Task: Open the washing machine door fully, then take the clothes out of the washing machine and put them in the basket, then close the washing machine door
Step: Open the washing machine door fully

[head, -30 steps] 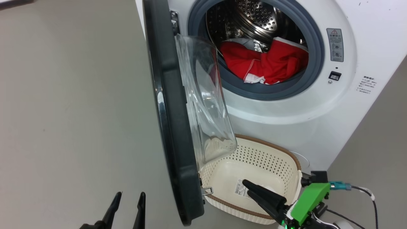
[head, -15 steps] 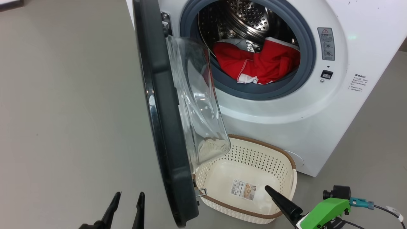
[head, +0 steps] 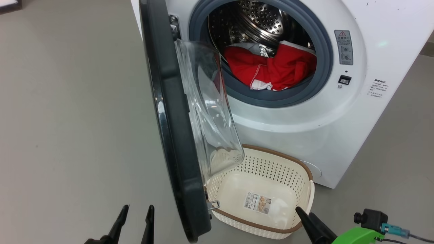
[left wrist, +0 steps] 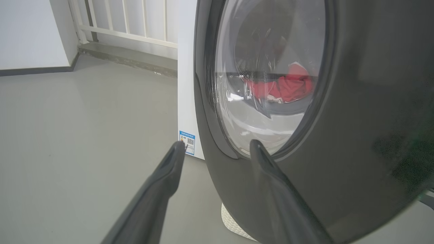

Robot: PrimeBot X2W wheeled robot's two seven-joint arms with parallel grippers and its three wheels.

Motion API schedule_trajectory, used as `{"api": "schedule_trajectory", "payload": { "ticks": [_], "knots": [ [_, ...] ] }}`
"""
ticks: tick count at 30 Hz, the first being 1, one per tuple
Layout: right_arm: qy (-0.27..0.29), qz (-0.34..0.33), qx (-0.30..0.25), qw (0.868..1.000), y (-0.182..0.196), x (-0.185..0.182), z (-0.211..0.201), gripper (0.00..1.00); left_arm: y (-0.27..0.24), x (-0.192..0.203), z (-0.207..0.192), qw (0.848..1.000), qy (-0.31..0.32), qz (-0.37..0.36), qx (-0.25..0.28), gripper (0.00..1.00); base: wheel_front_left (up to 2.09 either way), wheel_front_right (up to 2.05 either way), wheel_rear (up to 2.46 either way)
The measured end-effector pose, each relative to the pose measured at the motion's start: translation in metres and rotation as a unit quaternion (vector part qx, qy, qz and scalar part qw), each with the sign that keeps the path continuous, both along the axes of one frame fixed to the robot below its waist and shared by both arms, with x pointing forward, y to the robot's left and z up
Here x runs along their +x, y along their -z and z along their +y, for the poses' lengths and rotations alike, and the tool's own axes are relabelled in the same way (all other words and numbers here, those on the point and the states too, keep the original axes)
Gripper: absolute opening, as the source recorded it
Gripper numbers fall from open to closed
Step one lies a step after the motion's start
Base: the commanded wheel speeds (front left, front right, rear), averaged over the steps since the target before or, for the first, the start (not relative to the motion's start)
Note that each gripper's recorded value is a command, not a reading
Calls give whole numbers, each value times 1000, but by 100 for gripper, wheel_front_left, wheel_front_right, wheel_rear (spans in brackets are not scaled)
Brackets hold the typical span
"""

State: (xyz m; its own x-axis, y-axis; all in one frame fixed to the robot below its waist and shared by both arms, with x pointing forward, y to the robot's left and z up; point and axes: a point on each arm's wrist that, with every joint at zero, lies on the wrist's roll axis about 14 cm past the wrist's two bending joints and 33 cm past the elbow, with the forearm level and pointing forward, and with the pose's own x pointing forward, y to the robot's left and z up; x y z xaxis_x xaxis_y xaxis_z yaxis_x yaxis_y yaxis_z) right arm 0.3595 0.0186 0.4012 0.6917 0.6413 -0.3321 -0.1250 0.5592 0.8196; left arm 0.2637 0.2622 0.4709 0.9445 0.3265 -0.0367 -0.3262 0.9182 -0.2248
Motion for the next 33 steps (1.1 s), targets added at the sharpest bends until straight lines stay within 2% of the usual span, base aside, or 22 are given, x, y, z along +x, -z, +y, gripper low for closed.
{"api": "schedule_trajectory", "payload": {
  "ticks": [11, 22, 33],
  "knots": [
    [-28, -92, -84, 992, 7, 2, -10, 100, 2, 2, -2, 1000, 4, 5, 1, 100, 0, 0, 0],
    [-40, -218, -152, 963, -19, 22, -16, 100, 4, 3, -1, 1000, 4, 8, 1, 100, 0, 0, 0],
    [18, -290, -194, 937, -46, 28, -37, 100, 3, 2, 0, 1000, 2, 7, 1, 100, 0, 0, 0]
  ]
}}
